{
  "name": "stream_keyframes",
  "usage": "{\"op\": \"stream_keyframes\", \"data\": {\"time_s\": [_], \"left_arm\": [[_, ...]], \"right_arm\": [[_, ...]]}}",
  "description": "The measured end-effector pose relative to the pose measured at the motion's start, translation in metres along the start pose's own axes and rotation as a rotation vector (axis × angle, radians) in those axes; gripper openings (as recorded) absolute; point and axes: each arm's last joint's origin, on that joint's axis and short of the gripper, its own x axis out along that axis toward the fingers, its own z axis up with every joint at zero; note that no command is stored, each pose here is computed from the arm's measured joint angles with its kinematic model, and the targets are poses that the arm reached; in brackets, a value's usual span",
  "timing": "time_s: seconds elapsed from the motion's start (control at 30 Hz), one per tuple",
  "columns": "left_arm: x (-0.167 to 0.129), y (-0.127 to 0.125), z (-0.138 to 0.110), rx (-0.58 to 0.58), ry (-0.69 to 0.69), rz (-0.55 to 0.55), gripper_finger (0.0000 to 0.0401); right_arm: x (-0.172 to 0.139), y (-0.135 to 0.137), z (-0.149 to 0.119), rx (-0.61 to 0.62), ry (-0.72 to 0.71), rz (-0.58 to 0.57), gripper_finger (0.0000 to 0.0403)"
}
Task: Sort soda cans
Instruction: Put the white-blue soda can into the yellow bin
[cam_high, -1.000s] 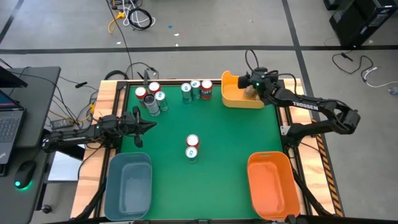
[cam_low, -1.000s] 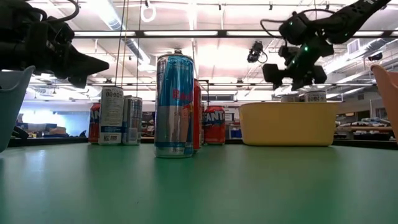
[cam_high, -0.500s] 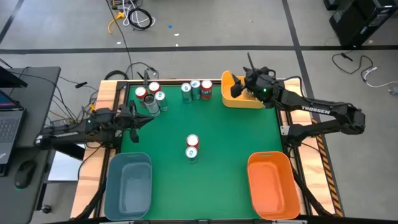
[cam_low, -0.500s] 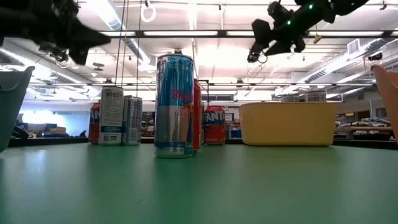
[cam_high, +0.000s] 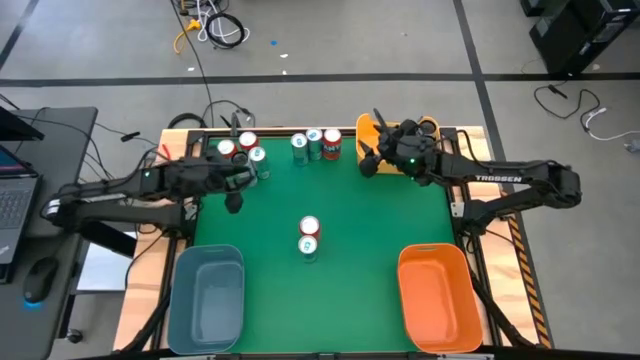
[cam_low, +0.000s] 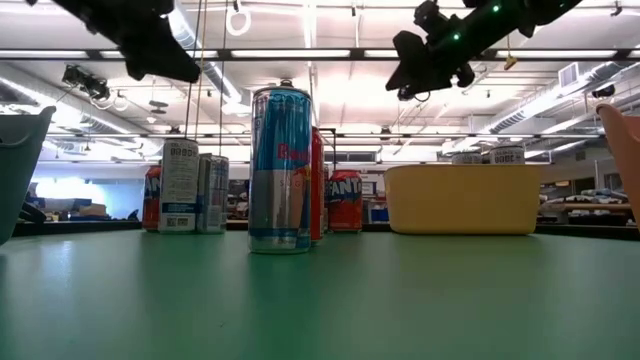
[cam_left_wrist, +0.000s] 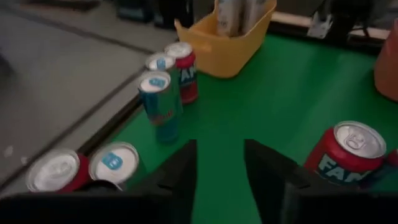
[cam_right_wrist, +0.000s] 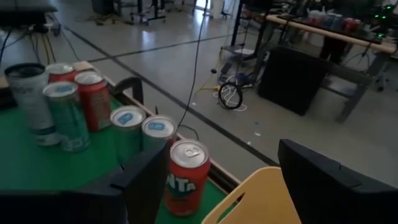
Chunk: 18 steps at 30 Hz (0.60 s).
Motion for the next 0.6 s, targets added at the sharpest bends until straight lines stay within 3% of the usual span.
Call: {"op": "stream_keyframes", "data": {"time_s": [0.33, 0.6], "left_arm": [[0.016, 0.000, 0.019, -0.043, 0.149, 0.181, 0.0267], [0.026, 0.017, 0.005, -0.095, 0.397, 0.341, 0.0314]], "right_arm": [[0.005, 0.007, -0.006, -0.016, 0.027, 0.046, 0.0286], [0.005, 0.008, -0.005, -0.010, 0.020, 0.066, 0.0285]]}}
